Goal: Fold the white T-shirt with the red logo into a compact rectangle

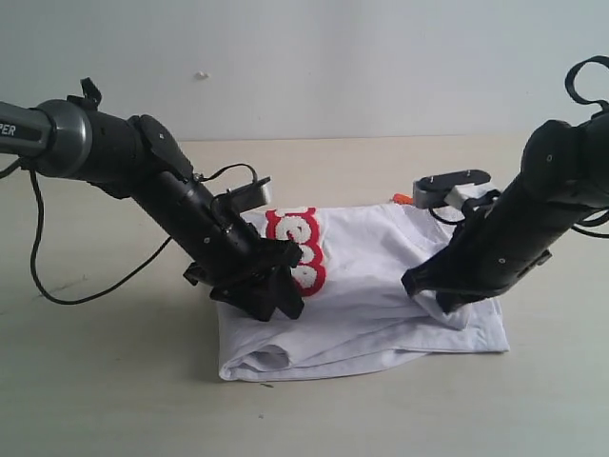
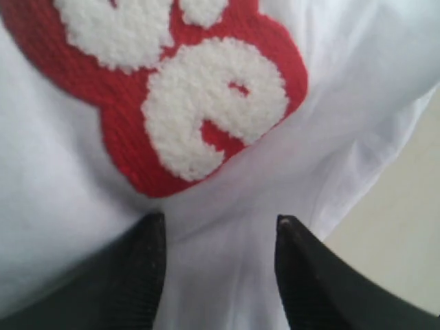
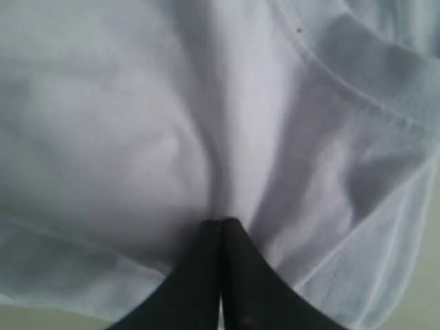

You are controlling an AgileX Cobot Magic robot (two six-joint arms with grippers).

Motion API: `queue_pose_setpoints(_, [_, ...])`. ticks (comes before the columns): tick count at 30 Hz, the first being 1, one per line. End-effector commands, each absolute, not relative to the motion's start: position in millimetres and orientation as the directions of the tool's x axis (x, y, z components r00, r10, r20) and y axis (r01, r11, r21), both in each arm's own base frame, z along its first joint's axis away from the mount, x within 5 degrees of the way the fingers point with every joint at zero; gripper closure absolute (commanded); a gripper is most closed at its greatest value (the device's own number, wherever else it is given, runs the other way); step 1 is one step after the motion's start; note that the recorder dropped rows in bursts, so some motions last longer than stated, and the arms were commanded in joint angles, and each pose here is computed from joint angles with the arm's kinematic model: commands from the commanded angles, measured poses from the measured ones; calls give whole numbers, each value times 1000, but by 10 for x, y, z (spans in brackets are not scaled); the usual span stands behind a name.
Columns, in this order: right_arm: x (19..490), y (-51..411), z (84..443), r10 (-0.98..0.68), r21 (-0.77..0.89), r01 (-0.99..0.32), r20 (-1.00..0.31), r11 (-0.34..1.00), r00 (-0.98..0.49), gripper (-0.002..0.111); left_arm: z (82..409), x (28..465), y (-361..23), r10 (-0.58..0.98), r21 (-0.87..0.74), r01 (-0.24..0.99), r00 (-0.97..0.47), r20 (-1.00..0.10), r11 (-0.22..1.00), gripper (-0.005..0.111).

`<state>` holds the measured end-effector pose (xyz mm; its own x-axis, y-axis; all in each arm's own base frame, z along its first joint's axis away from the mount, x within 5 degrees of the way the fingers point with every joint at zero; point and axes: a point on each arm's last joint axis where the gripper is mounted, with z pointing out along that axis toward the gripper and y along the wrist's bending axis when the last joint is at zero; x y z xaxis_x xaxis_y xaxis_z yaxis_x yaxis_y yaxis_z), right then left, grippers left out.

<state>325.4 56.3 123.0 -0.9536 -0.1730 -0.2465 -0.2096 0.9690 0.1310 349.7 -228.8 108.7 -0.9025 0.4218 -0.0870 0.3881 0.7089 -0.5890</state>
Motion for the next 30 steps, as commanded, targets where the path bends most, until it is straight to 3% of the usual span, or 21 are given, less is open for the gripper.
queue_pose_setpoints(1, [3197,547,1176,-236,134,-256,-149,957,-960,108,1019,3481,-2193,461,-564,401,-886,-40,722,57])
queue_pose_setpoints(7, [3190,461,1165,-190,51,-197,-116,979,-975,108,971,3497,-1966,505,-478,428,-862,39,767,57])
queue_pose_setpoints(19, [3254,592,1193,-127,188,-166,-205,968,-971,108,919,3679,-1485,485,-347,435,-872,66,831,57])
queue_pose_setpoints(27, [3300,583,1201,-118,172,-164,-252,971,-960,108,942,3743,-1363,435,-367,389,-899,48,845,57])
queue_pose_setpoints(30, [3314,578,1210,-123,162,-170,-269,972,-955,108,1057,3724,-1403,441,-413,391,-897,28,822,51])
